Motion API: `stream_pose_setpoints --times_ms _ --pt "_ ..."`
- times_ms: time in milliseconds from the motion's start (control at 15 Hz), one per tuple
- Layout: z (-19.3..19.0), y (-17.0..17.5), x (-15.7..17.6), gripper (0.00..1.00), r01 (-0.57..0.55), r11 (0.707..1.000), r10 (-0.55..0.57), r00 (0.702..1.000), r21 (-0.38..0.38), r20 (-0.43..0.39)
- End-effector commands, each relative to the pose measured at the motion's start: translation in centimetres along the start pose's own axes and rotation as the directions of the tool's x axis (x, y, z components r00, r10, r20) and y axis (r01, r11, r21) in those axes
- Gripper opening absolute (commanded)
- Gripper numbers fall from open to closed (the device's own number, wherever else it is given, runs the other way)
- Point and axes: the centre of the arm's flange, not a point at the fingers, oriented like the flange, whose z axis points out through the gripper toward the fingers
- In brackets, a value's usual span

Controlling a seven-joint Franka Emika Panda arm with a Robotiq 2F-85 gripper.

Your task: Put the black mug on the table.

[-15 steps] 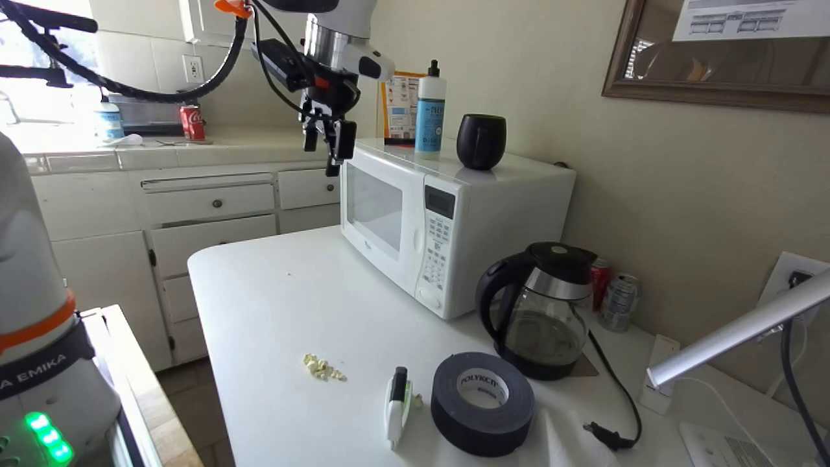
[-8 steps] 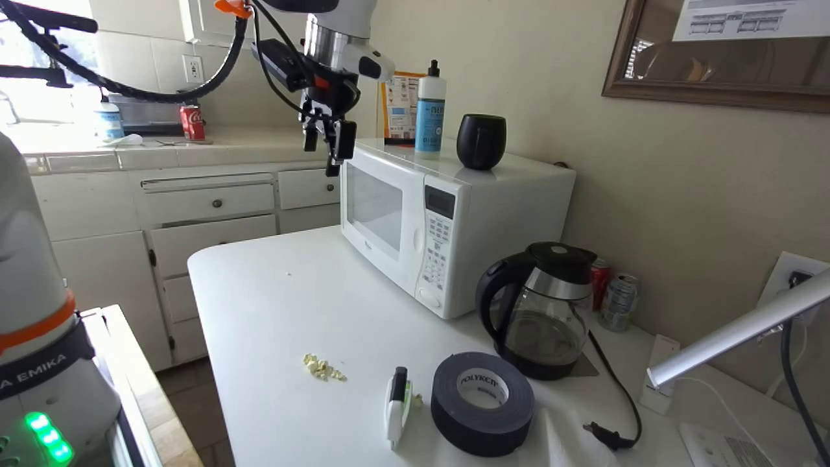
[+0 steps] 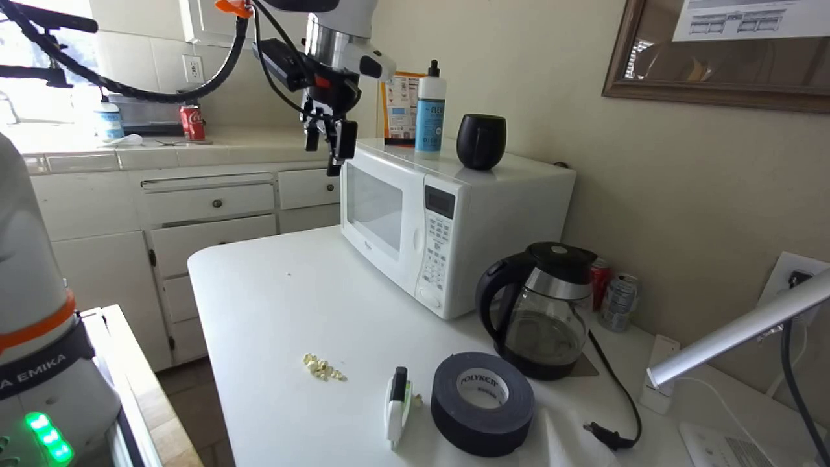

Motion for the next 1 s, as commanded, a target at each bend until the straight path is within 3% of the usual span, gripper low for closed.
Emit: stream_pose_setpoints --times_ms 0,200,467,733,933 --pt "-1.0 1.5 0.6 1.0 -0.084 0.996 0.084 0.994 0.003 -0.071" --pt "-2.3 4.1 1.7 1.0 -0.187 0.982 0.181 0.967 -0.017 -0.177" --pt "-5.2 8.8 3.2 1.0 -0.358 0.932 0.326 0.894 -0.052 -0.306" --pt "-6.2 14.0 4.1 1.0 -0.514 0.849 0.456 0.831 -0.126 -0.319" --pt "-6.6 17.2 5.0 1.0 -0.523 0.85 0.486 0.825 -0.064 -0.287"
